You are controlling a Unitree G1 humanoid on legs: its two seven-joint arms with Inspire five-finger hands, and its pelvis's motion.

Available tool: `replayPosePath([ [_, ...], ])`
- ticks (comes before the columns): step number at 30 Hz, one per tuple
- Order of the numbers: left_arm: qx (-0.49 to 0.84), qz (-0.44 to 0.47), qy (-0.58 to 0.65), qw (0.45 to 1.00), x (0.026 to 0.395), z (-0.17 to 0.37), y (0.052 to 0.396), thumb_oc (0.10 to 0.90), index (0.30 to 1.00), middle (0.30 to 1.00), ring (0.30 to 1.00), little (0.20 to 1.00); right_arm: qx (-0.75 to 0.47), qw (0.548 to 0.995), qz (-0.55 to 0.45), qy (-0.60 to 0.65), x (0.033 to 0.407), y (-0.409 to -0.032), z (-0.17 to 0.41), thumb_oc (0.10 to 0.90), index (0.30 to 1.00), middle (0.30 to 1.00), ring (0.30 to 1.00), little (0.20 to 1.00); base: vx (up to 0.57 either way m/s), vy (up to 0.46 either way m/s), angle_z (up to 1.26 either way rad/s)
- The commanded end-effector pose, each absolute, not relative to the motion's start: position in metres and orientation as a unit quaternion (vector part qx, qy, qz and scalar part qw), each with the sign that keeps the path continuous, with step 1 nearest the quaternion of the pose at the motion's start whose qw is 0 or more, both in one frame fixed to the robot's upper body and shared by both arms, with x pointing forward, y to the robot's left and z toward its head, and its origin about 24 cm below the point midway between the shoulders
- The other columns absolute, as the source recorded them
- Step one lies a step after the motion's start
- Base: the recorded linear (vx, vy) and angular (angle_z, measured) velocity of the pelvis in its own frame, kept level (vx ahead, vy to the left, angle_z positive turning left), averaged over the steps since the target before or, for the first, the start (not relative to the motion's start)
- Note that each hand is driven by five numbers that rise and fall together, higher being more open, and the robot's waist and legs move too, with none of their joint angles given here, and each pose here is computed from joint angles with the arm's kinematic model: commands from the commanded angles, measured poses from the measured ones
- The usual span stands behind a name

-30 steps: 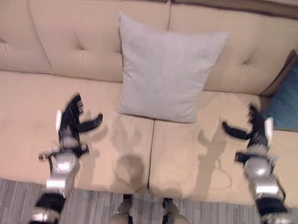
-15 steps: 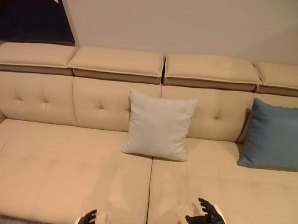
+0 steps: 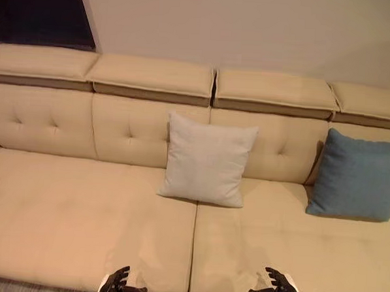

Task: Pick up all the scattered cushions and arrange them neatly on the sofa.

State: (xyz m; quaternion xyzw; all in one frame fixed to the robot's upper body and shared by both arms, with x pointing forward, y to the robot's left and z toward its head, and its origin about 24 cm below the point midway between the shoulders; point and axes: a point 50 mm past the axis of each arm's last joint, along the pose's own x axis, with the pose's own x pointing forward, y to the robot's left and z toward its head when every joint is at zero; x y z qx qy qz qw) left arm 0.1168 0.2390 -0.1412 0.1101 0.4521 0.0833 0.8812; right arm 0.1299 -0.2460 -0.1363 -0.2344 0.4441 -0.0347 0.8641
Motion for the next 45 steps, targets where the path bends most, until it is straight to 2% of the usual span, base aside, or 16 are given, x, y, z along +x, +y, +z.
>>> replayPosePath([
  [1, 0.153, 0.094, 0.38, 0.907, 0.153, -0.119, 0.256, 0.8, 0.9, 0.9, 0.9, 0.9, -0.244, 0.884, -0.06, 0.395, 0.157, -0.252, -0.122, 0.8, 0.9, 0.9, 0.9, 0.9, -0.16, -0.117, 0.75],
  [11, 0.156, 0.086, 0.377, 0.909, 0.169, -0.12, 0.243, 0.8, 0.9, 0.9, 0.9, 0.9, -0.251, 0.894, -0.073, 0.364, 0.178, -0.258, -0.11, 0.8, 0.9, 0.9, 0.9, 0.9, -0.24, -0.214, 0.76],
  [25, 0.147, 0.091, 0.428, 0.887, 0.138, -0.136, 0.24, 0.8, 0.9, 0.9, 0.9, 0.9, -0.228, 0.879, -0.076, 0.411, 0.154, -0.256, -0.125, 0.8, 0.9, 0.9, 0.9, 0.9, -0.09, 0.023, 0.74],
  [33, 0.177, 0.101, 0.443, 0.873, 0.137, -0.135, 0.256, 0.8, 0.9, 0.9, 0.9, 0.9, -0.219, 0.887, -0.072, 0.401, 0.167, -0.244, -0.124, 0.8, 0.9, 0.9, 0.9, 0.9, -0.02, 0.078, 0.33],
  [39, 0.196, 0.116, 0.441, 0.869, 0.14, -0.131, 0.267, 0.8, 0.9, 0.9, 0.9, 0.9, -0.219, 0.885, -0.064, 0.406, 0.166, -0.243, -0.125, 0.8, 0.9, 0.9, 0.9, 0.9, 0.01, -0.058, 1.29],
  [45, 0.178, 0.117, 0.453, 0.866, 0.133, -0.136, 0.262, 0.8, 0.9, 0.9, 0.9, 0.9, -0.238, 0.884, -0.057, 0.398, 0.168, -0.246, -0.122, 0.8, 0.9, 0.9, 0.9, 0.9, -0.09, -0.173, 0.71],
])
